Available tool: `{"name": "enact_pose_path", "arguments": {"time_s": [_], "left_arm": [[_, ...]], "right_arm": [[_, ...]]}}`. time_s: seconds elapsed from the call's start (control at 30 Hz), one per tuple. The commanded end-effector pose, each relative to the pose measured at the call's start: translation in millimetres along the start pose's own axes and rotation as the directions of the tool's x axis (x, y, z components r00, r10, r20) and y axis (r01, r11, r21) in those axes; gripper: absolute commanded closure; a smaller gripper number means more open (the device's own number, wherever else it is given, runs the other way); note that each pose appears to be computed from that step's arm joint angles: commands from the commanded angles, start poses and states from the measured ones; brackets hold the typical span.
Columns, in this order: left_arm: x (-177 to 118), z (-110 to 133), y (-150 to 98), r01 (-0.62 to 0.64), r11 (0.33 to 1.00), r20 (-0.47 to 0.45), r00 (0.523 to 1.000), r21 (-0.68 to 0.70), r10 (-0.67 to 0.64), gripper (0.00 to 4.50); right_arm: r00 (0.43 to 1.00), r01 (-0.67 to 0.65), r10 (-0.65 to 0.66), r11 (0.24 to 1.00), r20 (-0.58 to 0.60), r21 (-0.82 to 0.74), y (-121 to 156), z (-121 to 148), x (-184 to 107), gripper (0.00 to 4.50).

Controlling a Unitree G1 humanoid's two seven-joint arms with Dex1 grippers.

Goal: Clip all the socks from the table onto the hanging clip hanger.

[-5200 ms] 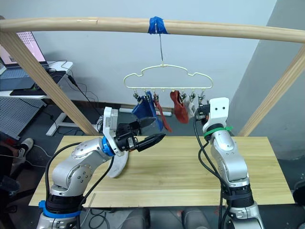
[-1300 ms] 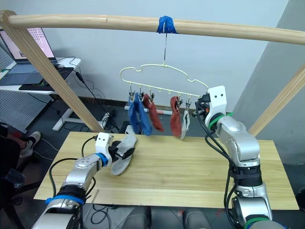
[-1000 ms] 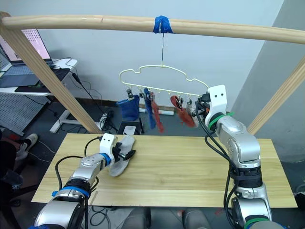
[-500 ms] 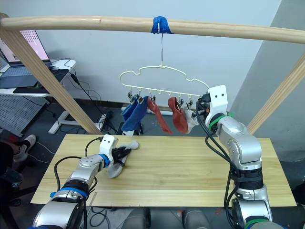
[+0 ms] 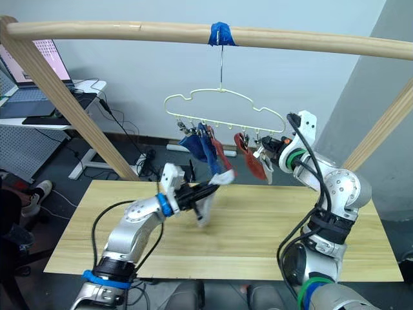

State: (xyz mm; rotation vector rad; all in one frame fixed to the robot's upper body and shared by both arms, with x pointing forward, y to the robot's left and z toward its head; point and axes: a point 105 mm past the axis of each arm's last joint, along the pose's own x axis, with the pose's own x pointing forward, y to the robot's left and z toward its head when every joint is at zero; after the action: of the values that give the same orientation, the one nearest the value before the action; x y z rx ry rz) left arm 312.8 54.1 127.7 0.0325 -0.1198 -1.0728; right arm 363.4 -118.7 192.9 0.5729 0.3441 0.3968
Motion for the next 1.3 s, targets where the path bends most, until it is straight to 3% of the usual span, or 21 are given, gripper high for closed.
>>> {"name": "enact_pose_path", "arguments": {"time_s": [0.03, 0.23, 0.9, 1.3], "left_arm": [[10.9, 12.6, -3.3, -0.013, 1.000, 0.043, 0.999, 0.029, 0.012, 4.46], [26.7, 10.5, -6.6, -0.030, 0.999, 0.054, 0.998, 0.041, 0.027, 4.46], [27.1, 2.7, 8.1, -0.095, 0.995, 0.029, 0.995, 0.015, 0.094, 4.46], [38.9, 10.2, 14.9, -0.103, 0.994, 0.053, 0.993, 0.028, 0.101, 4.46]], "right_arm": [[0.999, -0.021, 0.020, 0.999, 0.037, 0.033, 10.7, 11.8, -8.5, 4.50], [0.999, -0.026, 0.023, 0.995, 0.037, 0.092, 16.6, 10.8, -10.2, 4.50], [0.999, -0.036, 0.033, 0.995, 0.031, 0.090, 19.4, 8.6, -10.2, 4.50], [0.999, -0.048, 0.047, 0.995, 0.018, 0.090, 23.2, 4.7, -8.9, 4.50]]}}
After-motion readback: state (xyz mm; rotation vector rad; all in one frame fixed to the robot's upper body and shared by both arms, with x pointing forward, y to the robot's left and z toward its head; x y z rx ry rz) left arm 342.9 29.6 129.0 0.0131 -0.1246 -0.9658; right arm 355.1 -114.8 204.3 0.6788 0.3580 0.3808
